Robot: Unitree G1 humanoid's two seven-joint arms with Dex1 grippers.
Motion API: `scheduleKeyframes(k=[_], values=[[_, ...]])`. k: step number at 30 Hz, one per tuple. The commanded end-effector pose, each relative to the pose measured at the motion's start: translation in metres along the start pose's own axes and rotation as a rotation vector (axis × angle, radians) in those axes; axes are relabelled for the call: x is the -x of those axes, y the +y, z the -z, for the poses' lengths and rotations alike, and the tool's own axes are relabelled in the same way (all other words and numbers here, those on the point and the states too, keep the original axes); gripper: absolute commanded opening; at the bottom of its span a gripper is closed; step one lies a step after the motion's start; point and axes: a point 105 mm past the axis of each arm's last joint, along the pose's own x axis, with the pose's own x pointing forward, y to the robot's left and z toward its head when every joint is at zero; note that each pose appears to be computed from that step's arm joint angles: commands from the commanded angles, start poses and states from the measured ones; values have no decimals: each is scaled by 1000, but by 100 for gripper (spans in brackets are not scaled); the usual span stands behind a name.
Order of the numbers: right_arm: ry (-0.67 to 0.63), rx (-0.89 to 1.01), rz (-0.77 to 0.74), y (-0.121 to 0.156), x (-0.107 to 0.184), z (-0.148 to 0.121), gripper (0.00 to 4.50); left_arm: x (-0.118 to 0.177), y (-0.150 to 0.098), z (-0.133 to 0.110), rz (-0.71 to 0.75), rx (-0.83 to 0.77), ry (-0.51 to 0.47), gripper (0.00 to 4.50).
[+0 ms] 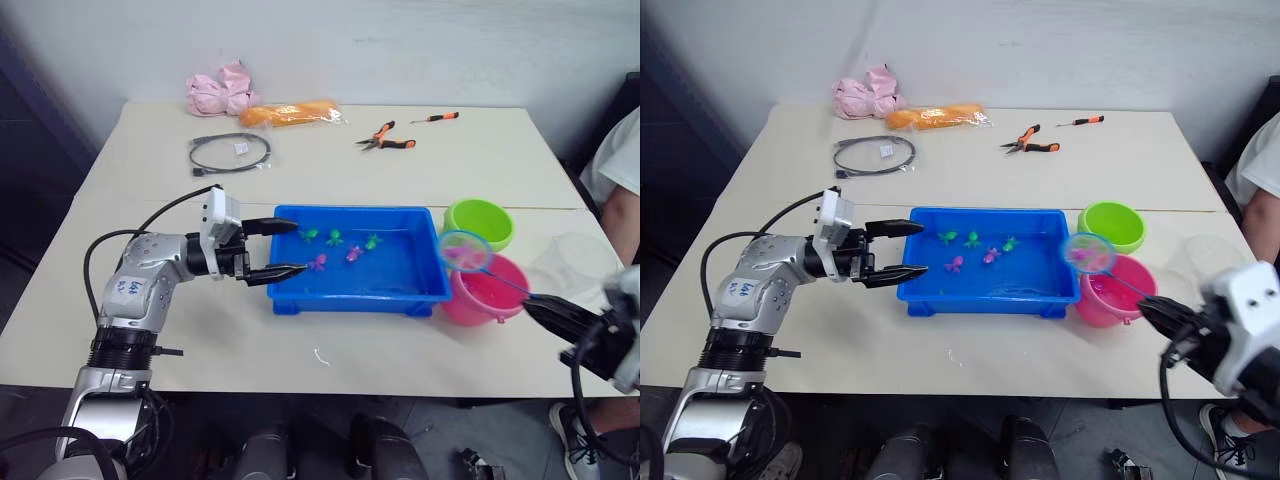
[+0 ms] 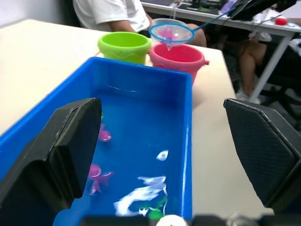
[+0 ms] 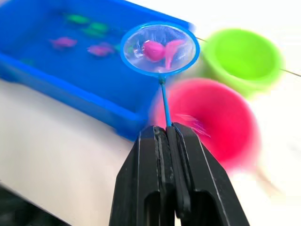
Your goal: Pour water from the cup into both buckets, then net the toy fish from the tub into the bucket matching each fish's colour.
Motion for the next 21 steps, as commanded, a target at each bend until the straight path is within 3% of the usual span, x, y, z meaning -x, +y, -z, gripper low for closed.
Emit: scheduleKeyframes(k=[1,8,12,21], values=[[-34,97,104,-10,13,2,0,-2,-1,-10,34,-42,-9,444],[24,432,237,-25,19,33,0,-5,-2,-7,68,-31,-1,444],[-7,717,334,-41,18,29,0,-14,-11,-10,93,-12,-35,444],[30,1356,308,-34,1,31,0,-30,-25,-11,101,16,-85,444]])
